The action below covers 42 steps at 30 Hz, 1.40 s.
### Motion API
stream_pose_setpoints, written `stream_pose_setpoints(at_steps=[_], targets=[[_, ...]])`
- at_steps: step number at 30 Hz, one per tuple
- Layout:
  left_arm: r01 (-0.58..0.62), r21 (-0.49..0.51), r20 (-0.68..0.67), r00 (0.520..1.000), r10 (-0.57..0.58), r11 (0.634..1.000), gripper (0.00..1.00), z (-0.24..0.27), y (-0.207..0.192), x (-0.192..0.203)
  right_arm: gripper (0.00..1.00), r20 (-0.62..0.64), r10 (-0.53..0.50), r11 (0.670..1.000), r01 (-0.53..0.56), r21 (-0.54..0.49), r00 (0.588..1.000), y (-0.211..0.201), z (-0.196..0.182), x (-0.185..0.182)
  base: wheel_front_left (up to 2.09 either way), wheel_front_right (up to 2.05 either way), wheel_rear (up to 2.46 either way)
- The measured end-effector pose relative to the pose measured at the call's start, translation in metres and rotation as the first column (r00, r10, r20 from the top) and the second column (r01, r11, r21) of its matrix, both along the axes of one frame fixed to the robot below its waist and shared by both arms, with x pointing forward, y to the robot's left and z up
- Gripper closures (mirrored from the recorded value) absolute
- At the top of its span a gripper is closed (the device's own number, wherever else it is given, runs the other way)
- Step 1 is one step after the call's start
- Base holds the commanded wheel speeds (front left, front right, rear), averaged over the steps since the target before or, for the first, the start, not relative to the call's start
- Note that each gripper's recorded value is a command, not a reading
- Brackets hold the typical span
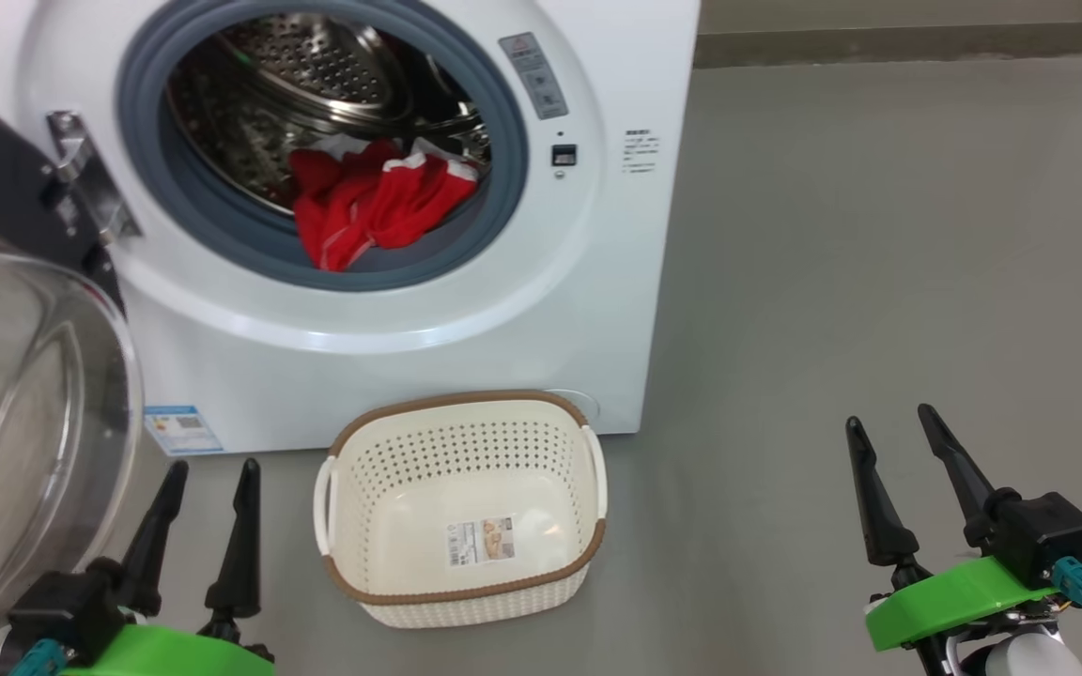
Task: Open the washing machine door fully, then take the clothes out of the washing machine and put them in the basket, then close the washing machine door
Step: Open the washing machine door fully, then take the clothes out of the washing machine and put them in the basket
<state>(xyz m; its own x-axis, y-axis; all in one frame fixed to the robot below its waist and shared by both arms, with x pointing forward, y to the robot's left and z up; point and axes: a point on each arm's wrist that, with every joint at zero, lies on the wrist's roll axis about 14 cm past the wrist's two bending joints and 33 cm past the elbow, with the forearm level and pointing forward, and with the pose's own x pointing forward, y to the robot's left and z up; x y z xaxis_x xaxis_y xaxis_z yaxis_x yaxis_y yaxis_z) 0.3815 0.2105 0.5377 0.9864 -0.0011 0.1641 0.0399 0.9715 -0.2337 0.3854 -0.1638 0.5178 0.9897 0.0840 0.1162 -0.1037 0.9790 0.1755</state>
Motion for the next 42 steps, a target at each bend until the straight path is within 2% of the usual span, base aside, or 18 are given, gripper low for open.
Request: stream_pose_setpoints(at_steps=[13,27,35,42], targets=[[0.036,0.015,-0.048,0.998,-0.035,0.999,0.00,-0.018,-0.017,-0.006,0.00,-0.003,-0.073,0.997,0.073,0.003,0.997,-0.025,-0.003,-0.030,0.00,0.00,0.00],[0.006,0.034,-0.054,0.999,-0.004,0.999,0.00,-0.020,-0.008,-0.016,0.00,-0.004,-0.077,0.997,0.077,0.004,0.997,-0.026,-0.003,-0.037,0.05,-0.06,0.01],[-0.001,0.035,-0.068,0.998,0.003,0.999,0.00,-0.025,-0.007,-0.016,0.00,-0.008,-0.069,0.998,0.069,0.003,0.998,-0.024,-0.005,-0.036,0.93,-0.93,0.00],[-0.002,0.026,-0.064,0.998,0.004,1.000,0.00,-0.024,-0.007,-0.014,0.00,-0.015,-0.070,0.998,0.070,0.002,0.997,-0.024,-0.007,-0.035,1.85,-1.85,0.00]])
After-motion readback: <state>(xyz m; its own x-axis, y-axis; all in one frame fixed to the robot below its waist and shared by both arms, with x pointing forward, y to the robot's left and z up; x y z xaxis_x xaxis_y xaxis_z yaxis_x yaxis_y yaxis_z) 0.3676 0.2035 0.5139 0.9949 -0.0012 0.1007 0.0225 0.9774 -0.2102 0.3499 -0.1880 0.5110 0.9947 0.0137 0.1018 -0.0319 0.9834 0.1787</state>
